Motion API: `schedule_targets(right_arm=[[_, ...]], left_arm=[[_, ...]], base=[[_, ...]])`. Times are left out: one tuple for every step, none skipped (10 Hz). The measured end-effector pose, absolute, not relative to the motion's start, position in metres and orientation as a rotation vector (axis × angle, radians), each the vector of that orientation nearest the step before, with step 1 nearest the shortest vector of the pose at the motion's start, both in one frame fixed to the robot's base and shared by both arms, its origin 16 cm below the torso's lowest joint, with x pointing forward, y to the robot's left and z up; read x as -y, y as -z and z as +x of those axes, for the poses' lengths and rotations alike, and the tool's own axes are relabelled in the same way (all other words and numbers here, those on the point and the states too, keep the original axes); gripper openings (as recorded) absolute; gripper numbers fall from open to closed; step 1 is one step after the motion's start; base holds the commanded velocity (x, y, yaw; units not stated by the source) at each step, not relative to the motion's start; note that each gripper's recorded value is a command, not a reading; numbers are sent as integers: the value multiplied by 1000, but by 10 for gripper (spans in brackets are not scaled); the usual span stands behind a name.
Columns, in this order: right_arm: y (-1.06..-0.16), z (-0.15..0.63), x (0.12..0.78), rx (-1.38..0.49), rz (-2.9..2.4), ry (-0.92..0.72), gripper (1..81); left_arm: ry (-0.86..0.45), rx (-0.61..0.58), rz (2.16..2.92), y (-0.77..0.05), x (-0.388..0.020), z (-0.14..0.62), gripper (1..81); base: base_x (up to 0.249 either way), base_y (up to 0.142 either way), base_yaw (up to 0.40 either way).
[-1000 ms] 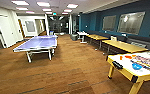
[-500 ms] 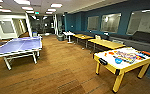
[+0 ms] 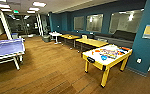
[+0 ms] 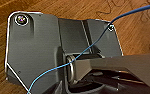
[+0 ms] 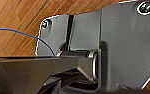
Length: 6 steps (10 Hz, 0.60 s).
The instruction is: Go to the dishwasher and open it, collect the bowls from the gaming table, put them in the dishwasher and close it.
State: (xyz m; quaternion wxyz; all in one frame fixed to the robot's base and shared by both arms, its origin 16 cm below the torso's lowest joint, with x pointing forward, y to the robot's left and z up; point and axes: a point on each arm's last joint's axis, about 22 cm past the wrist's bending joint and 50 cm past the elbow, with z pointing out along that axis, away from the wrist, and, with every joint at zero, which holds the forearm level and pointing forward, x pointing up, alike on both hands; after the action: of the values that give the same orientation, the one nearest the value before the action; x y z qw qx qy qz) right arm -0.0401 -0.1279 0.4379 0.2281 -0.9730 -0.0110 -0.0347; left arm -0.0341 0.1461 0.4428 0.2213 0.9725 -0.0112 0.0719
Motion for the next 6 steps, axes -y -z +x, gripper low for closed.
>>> schedule_targets(right_arm=[[-437, -40, 130, 31, -2683, 96, 811], [-437, -39, 131, 32, -2686, 98, 811], [-437, -39, 131, 31, -2685, 98, 811], [-437, -39, 130, 31, -2685, 98, 811], [-437, -43, 128, 34, -2683, 85, 811], [-437, -41, 128, 33, -2683, 91, 811]], left_arm=[[-198, 31, 2686, -443, -145, -34, 811], [-198, 31, 2687, -443, -145, -34, 811], [-198, 31, 2686, -443, -145, -34, 811], [-202, 32, 2687, -443, -146, -32, 811], [-215, 33, 2690, -443, -149, -26, 811], [-207, 32, 2690, -442, -149, -30, 811]], base=[[0, 0, -400], [0, 0, -400], [0, 0, -352], [0, 0, -187], [0, 0, -109], [0, 0, 0]])
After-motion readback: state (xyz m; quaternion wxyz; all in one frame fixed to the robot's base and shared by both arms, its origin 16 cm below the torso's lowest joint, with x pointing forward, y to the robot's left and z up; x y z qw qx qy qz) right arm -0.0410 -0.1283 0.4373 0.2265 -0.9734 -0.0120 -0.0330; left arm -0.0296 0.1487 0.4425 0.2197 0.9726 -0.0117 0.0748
